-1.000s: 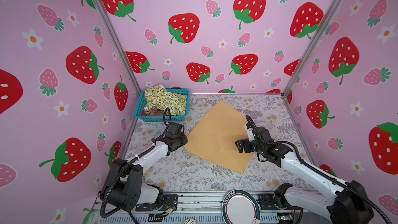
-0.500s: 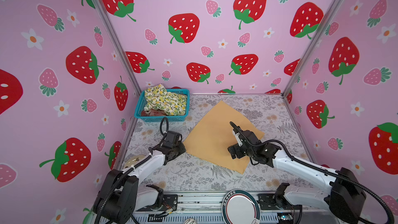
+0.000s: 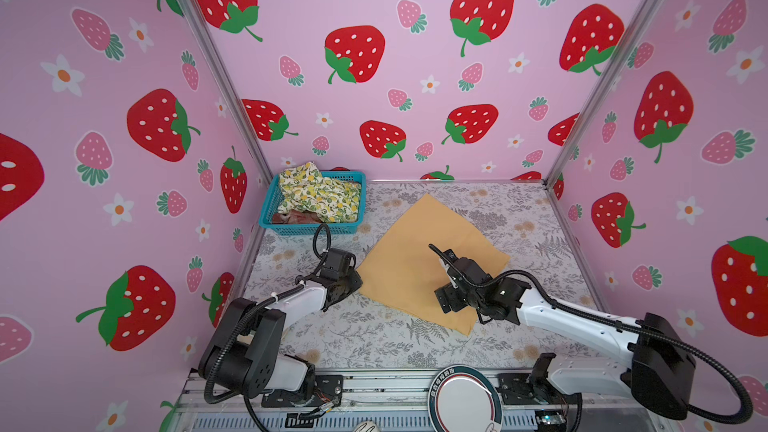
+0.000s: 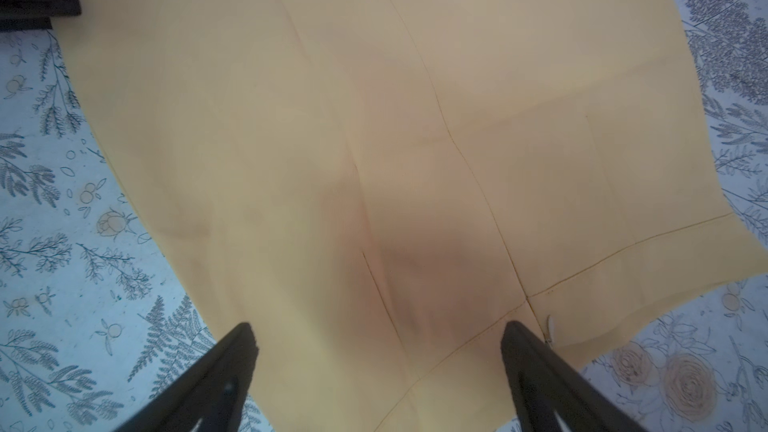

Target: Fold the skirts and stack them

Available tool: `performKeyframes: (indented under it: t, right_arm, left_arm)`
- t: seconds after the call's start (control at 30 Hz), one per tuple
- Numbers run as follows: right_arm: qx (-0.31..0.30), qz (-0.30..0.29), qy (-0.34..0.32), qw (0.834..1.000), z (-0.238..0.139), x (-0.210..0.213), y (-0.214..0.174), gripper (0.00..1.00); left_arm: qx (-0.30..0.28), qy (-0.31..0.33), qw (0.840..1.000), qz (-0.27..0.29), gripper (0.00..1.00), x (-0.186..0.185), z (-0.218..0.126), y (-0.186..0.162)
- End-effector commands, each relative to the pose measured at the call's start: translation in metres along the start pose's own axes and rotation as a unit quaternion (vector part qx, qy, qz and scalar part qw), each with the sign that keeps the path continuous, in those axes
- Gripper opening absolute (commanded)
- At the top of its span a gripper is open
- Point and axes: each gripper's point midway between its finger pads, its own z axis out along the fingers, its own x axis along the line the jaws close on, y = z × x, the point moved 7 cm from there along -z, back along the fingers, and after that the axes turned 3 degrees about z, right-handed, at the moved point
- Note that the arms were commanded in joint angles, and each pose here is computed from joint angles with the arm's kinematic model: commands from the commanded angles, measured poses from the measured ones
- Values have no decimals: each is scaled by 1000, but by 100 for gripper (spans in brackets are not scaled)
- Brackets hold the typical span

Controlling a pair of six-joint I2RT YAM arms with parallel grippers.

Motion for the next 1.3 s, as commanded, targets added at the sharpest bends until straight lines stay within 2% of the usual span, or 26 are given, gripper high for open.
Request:
performKeyframes:
  t: [0.0, 0.1, 0.13, 0.17, 0.57, 0.77, 0.97, 1.07, 1.27]
  right_arm:
    - [1, 0, -8, 1000, -2, 3, 0, 95]
    - [8, -7, -11, 1000, 0, 6, -5, 94]
    - [9, -10, -11, 1000, 1, 7, -7, 94]
    - [9, -14, -9, 1000, 1, 10, -9, 94]
    - [19, -83, 14, 996, 6, 52, -30, 93]
    - [16, -117, 39, 992, 8, 76, -37, 89]
    - [21, -146, 49, 988, 9, 97, -47, 78]
    - [30, -150, 52, 987, 13, 102, -53, 68]
    - [42, -151, 28, 987, 21, 101, -61, 63]
  left_arm:
    - [25, 26, 999, -6, 18, 10, 6, -8]
    - [20, 28, 999, -3, 7, 12, 3, -8]
    - [17, 27, 999, -2, 7, 11, 1, -6]
    - [13, 26, 1000, 0, 0, 9, 0, -3]
    - [-20, 2, 999, 32, 0, -27, -35, 61]
    - [-22, 1, 999, 45, 0, -37, -42, 83]
    - [-14, -4, 999, 44, 0, -40, -37, 91]
    - [-11, -7, 999, 44, 0, -42, -35, 93]
    - [-13, -8, 999, 45, 0, -43, -35, 96]
